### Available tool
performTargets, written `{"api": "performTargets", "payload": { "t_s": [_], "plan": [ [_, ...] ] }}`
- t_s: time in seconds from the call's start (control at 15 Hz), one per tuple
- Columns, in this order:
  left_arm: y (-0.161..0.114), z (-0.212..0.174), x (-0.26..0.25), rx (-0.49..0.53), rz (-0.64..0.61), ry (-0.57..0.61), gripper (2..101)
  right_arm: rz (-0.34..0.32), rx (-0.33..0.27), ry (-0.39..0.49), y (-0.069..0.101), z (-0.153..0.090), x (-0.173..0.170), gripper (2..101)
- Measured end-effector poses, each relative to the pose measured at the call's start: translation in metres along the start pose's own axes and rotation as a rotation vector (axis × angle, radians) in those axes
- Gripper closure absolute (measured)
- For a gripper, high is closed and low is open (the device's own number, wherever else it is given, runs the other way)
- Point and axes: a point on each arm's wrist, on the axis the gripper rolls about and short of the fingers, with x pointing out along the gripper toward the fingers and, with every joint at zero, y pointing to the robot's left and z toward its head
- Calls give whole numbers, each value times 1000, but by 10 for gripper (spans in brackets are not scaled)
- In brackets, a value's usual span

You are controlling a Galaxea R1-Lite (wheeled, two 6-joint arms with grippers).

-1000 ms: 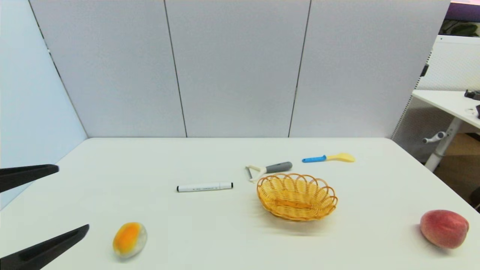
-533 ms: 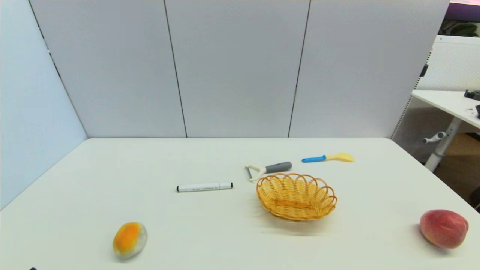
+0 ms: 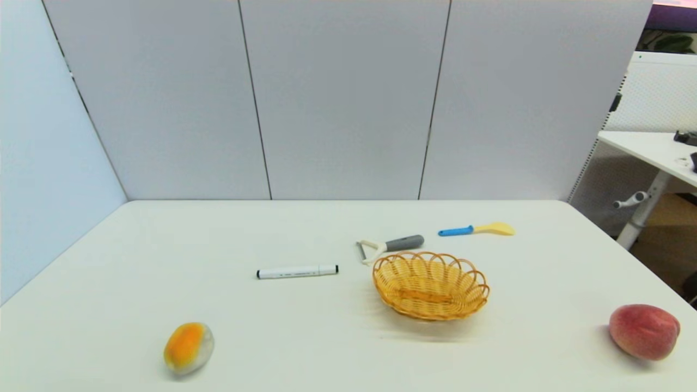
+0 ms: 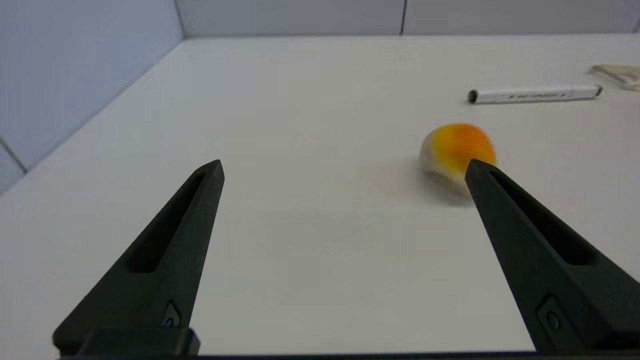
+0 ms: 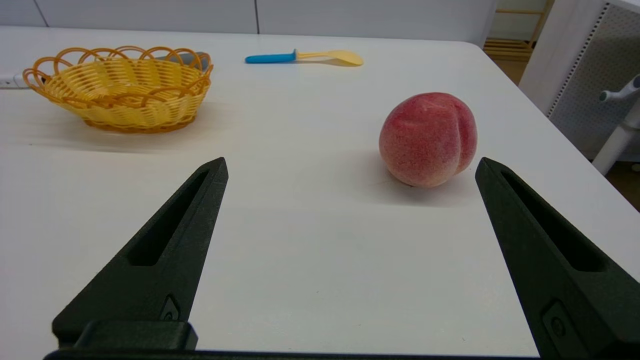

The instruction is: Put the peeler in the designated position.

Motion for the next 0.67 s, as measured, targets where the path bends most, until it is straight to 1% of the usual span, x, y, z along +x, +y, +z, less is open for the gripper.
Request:
{"api": "performTargets", "payload": {
  "t_s": [0.27, 0.67],
  "plan": [
    [0, -1, 0, -93, 8, -6, 54, 0, 0, 0, 0, 0, 0, 43],
    [0, -2, 0, -109, 9, -8, 54, 0, 0, -1, 0, 0, 0, 43]
  ]
}}
